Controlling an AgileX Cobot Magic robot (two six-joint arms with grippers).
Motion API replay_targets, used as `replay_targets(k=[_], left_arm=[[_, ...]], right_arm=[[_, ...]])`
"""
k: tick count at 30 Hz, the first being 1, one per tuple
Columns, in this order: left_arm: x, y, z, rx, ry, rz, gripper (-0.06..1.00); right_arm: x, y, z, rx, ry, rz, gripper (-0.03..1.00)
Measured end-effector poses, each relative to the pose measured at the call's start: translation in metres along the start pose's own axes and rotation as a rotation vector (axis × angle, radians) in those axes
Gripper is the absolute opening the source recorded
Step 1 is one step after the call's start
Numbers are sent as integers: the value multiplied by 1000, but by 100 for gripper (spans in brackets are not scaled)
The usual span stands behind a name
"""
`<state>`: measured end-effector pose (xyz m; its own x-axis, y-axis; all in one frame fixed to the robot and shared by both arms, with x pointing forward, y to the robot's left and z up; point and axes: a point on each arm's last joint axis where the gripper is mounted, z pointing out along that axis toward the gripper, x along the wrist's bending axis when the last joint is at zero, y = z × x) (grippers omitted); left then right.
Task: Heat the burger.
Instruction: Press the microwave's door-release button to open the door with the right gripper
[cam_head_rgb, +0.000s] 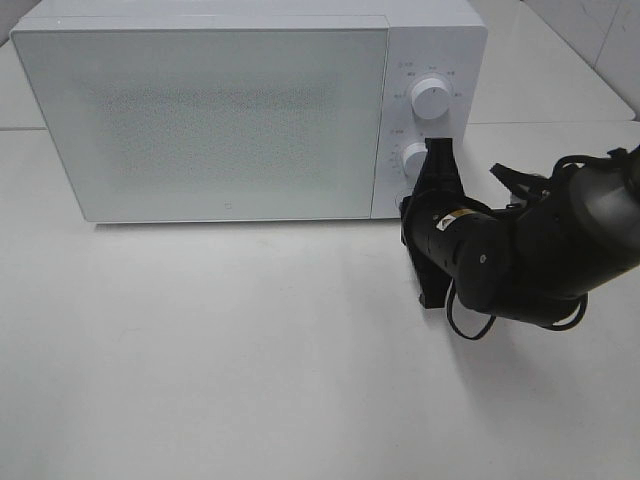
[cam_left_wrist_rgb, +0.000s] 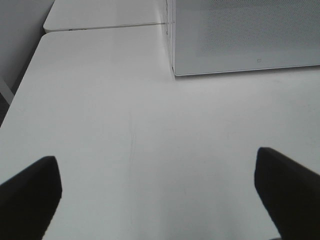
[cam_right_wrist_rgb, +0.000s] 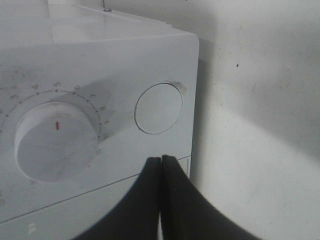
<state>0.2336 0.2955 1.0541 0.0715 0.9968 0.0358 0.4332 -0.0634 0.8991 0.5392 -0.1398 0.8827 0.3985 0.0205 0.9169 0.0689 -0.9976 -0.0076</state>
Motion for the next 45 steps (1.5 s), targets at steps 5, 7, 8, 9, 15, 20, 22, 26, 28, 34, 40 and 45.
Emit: replay_targets(k=[5,7,8,9,15,20,22,26,28,34,40,45], left_arm=[[0,0,0,0,0,0,99],[0,0,0,0,0,0,99],[0,0,0,0,0,0,99],[0,0,0,0,0,0,99],[0,0,0,0,0,0,99],[0,0,0,0,0,0,99],[0,0,0,0,0,0,99],[0,0,0,0,0,0,99],[0,0,0,0,0,0,99],[0,0,0,0,0,0,99],[0,0,0,0,0,0,99],[0,0,0,0,0,0,99]], right_arm=[[3,1,10,-1,5,2,1],[4,1,14,-5,8,6,1],[3,3,15,-7,4,5,1],[3,4,19,-8,-1,2,1],[-1,4,27,-5,-12,-10,1],[-1,4,32,-4,-6,-13,1],[0,5,33,-5,-4,-12,1],[3,9,37,-19,6,-5,1],[3,9,38,-21,5,-4,1],[3,14,41,-33,-2,-7,1],[0,13,47,-32,-22,-17,1],[-3,12,51,-30,-33,-19,1]])
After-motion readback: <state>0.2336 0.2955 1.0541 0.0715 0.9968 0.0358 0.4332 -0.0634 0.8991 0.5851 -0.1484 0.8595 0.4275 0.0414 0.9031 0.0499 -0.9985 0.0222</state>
